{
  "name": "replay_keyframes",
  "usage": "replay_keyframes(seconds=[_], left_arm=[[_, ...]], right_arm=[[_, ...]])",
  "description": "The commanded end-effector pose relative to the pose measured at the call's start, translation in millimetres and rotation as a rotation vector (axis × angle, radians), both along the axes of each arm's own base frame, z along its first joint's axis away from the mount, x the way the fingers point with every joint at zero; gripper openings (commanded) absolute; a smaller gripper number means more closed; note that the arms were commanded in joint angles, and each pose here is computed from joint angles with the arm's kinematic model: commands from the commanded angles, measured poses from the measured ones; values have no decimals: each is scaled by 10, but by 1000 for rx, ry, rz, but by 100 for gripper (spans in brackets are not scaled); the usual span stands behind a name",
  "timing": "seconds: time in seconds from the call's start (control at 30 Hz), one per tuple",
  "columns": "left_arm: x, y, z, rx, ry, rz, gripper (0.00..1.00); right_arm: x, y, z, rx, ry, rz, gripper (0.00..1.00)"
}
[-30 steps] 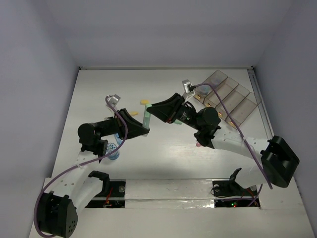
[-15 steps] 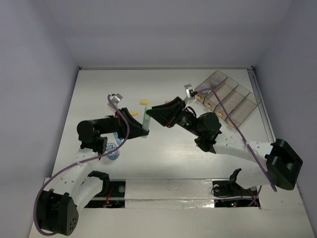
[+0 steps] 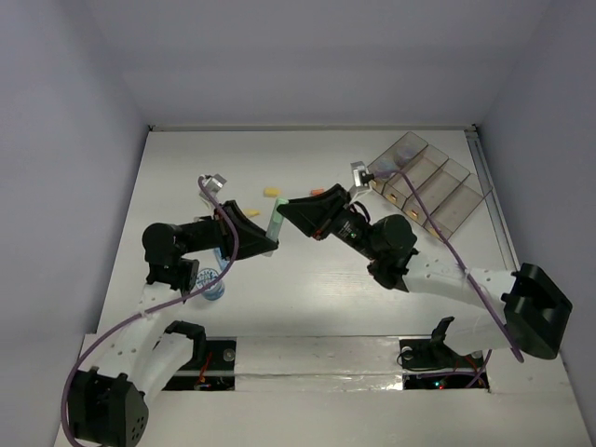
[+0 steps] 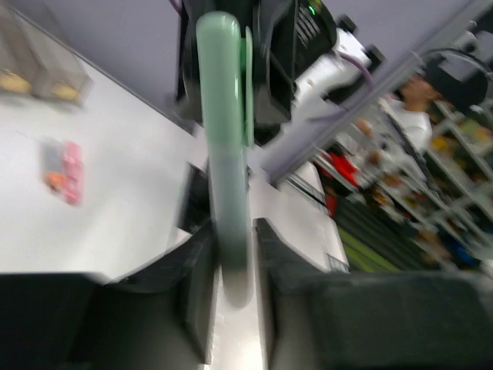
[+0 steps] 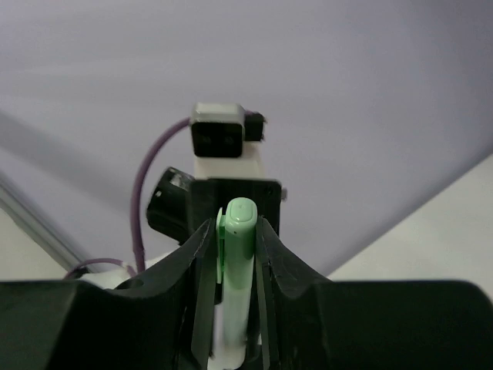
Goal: Sort the stationery into containers
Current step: Place the pen in the storage box.
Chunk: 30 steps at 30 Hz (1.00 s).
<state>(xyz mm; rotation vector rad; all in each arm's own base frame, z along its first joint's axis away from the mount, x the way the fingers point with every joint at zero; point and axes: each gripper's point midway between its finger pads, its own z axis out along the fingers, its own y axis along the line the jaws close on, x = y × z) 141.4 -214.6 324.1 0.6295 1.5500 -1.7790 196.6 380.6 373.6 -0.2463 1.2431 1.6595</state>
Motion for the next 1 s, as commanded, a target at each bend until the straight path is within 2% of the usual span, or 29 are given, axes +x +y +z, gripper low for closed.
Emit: replay_keyframes(seconds=[0.0, 0.07, 0.1, 0.17, 0.2, 0.23, 0.27, 0.3, 0.33, 0.43, 0.47, 0.5, 0.7, 0.83, 0.97], left_arm=[[273, 175, 877, -176, -271, 346, 29], [306, 189, 762, -127, -261, 381, 42], [272, 215, 750, -118, -276, 404, 54], [249, 234, 559, -85, -267, 422, 66], [252, 240, 481, -74, -260, 429, 73], [281, 226, 295, -33, -235, 435, 76], [240, 231, 265, -22, -248, 440, 80], [264, 247, 223, -4, -251, 460, 89], [240, 230, 160, 36, -226, 456, 91], [267, 294, 268, 100, -341, 529, 96], [261, 292, 205, 136, -329, 533, 97], [316, 332, 224, 157, -373, 579, 99], [451, 432, 93, 222, -385, 704, 99], [400, 447, 116, 231, -407, 720, 99], [349, 439, 96, 240, -404, 712, 99]], right_arm=[[106, 202, -1414, -432, 237, 31, 0], [383, 139, -1227, -364, 261, -33, 0], [534, 125, -1110, -317, 249, -58, 0], [953, -13, -773, -213, 252, -133, 0], [1102, -25, -748, -192, 258, -142, 0], [1313, -140, -666, -165, 257, -185, 0], [1433, -191, -602, -146, 263, -209, 0], [1568, -230, -507, -142, 263, -235, 0], [1658, -295, -486, -146, 263, -261, 0], [1955, -711, -539, -190, 276, -400, 0], [2099, -979, -580, -203, 283, -473, 0], [2169, -1165, -671, -220, 308, -525, 0], [2414, -2538, -1119, -337, 419, -823, 0], [2531, -3223, -1281, -414, 474, -962, 0], [2711, -3696, -1374, -463, 520, -1049, 0]])
